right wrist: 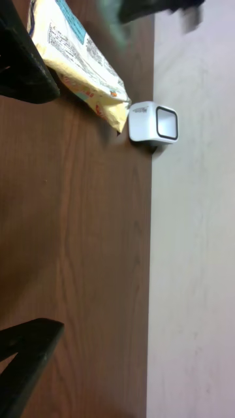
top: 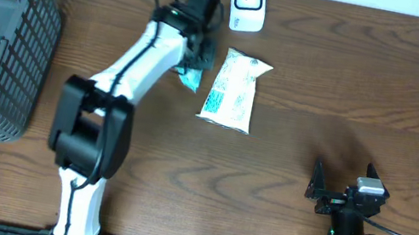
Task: Scan the item barcode
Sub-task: 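Carry the green packet to the table beside the yellow bag and release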
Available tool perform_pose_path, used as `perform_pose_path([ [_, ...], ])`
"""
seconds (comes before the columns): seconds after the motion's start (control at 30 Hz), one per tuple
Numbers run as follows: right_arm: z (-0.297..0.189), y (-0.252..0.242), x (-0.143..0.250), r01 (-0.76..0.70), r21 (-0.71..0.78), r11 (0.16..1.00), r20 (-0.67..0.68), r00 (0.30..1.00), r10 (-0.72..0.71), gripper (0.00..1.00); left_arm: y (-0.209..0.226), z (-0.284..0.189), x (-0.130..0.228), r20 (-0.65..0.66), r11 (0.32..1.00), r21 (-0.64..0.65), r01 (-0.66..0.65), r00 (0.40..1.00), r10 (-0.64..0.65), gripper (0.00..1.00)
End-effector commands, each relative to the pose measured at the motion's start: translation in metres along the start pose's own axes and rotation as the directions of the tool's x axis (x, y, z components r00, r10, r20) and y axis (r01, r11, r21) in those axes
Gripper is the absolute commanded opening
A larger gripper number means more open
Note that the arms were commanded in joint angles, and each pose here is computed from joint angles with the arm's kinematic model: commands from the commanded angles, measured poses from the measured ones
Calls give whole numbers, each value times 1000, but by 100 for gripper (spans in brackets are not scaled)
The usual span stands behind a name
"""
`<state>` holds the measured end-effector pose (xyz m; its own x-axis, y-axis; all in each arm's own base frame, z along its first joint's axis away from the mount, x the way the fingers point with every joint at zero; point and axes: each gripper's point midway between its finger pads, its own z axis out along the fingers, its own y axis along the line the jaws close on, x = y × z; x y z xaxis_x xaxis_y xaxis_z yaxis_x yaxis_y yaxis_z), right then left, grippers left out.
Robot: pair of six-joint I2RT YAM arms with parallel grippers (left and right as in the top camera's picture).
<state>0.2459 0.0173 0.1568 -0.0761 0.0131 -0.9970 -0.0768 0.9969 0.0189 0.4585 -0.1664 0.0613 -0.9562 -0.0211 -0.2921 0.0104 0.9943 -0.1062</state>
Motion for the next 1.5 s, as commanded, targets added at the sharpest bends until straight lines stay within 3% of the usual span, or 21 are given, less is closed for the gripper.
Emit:
perform_pose_path([
  [0.0,0,1,0,8,-5,1000,0,1000,-8,99,-2,15,15,-57,1000,-1,8,998,-8,9],
  [0.13,0,1,0,8,-5,1000,0,1000,-8,99,-29,19,26,-103,995,95,9,995,1,9],
  [0.3,0,1,0,7,-5,1000,0,1000,-7,99,-51,19,35,-116,991,104,88,990,-76,21],
  [0.57,0,1,0,8,-5,1000,0,1000,-8,99,-88,17,40,-85,987,146,65,995,-53,24],
  [0.87,0,1,0,7,-5,1000,0,1000,-7,99,-69,-3,16,-37,982,156,102,995,-97,28],
  [1.0,0,1,0,8,-5,1000,0,1000,-8,99,-55,-33,-5,35,980,178,92,994,-100,41],
  [1.17,0,1,0,8,-5,1000,0,1000,-8,99,-37,-81,-27,126,970,211,118,981,-147,46],
  [1.3,0,1,0,8,-5,1000,0,1000,-8,99,-38,-87,-19,106,972,203,115,985,-138,44],
  [1.47,0,1,0,8,-5,1000,0,1000,-8,99,-47,-62,20,-12,984,156,92,996,-91,36],
])
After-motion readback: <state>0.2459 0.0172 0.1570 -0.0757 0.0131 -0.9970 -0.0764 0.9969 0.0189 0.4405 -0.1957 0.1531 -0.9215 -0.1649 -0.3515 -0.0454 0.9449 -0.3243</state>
